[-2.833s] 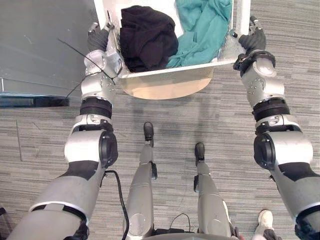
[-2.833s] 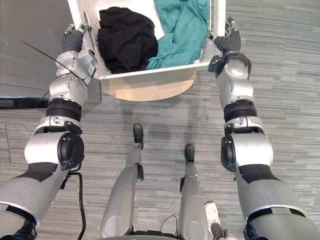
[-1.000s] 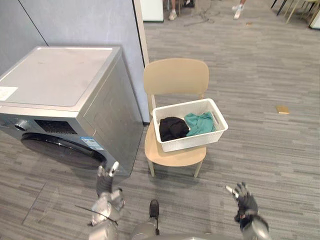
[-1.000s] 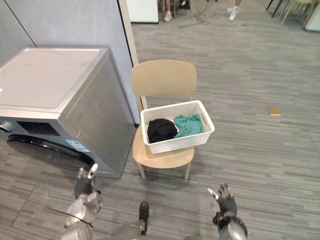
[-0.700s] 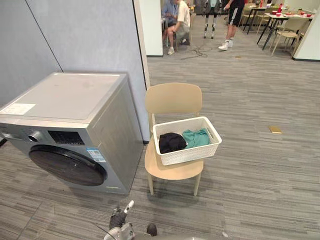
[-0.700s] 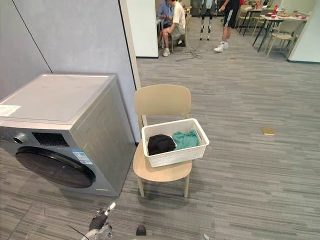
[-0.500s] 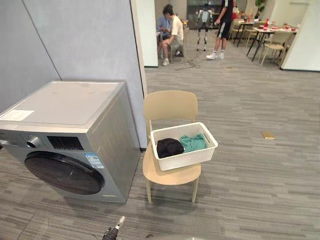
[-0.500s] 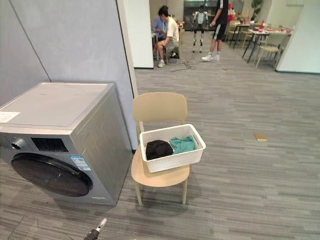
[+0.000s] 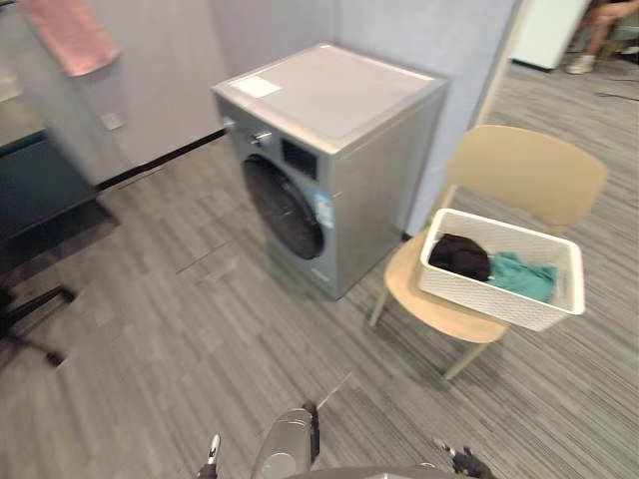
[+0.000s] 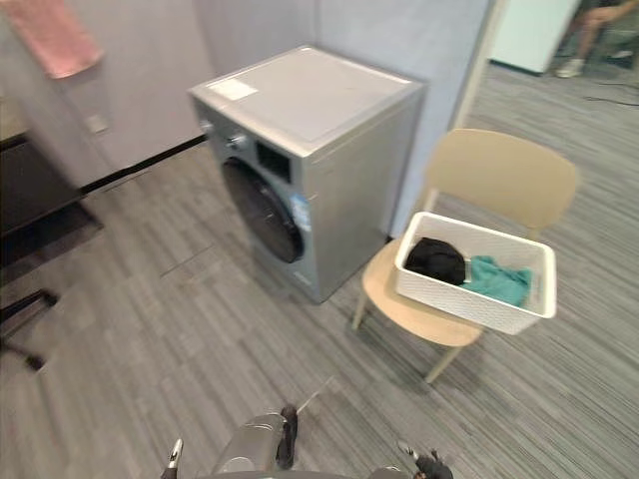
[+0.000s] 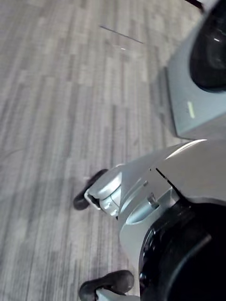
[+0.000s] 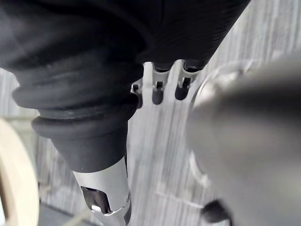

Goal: Pick up the laundry basket with both hands and put the clothes into the washing machine.

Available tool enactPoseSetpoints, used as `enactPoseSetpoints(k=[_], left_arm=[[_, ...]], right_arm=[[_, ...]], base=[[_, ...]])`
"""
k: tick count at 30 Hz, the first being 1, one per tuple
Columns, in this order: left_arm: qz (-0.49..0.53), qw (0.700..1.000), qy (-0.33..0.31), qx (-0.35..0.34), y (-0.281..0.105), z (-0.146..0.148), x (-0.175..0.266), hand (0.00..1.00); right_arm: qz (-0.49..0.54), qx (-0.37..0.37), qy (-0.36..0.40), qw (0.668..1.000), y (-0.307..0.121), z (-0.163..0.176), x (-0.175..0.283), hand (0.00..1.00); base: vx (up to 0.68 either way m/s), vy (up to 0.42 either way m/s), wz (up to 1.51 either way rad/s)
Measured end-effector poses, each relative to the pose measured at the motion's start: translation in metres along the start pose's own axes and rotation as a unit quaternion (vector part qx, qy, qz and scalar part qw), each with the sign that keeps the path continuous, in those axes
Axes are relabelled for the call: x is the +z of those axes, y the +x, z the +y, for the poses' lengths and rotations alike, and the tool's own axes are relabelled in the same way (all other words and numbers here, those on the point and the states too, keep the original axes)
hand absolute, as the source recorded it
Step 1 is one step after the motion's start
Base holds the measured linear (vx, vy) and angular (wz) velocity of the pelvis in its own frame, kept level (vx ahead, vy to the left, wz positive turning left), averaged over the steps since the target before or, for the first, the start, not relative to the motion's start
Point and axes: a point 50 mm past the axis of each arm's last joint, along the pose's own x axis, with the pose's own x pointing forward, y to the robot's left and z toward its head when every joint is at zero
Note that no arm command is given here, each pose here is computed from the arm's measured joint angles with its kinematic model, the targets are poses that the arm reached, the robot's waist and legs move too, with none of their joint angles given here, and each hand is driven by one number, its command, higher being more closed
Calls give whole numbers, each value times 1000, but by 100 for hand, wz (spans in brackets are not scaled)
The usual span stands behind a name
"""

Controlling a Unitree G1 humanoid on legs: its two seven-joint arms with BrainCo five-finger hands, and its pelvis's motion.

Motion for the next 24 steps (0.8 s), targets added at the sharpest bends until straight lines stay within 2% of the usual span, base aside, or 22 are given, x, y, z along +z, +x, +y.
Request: enactPoseSetpoints(k=[4, 6, 10, 13, 19, 24], left_arm=[[50, 999, 3, 4, -2, 6, -21, 0], [51, 999, 14, 7, -1, 9, -19, 0], [48, 997, 64, -7, 1, 8, -14, 0], [26, 993, 108, -36, 4, -7, -4, 0], [21, 992, 120, -39, 4, -8, -3, 0], [11, 991, 128, -41, 5, -8, 4, 0]], right_arm=[[-24, -12, 73, 997, 2, 0, 11, 0], [3, -13, 91, 996, 2, 4, -1, 0], [22, -15, 85, 996, 1, 1, -8, 0], [18, 3, 60, 998, 2, 7, -4, 0], [10, 7, 24, 1000, 4, 5, 5, 0], [1, -21, 34, 999, 3, -16, 11, 0]], base=[[-68, 168, 108], [-71, 254, 99], [-4, 155, 48], [-9, 100, 1], [-8, 22, -20], [-8, 51, 38]])
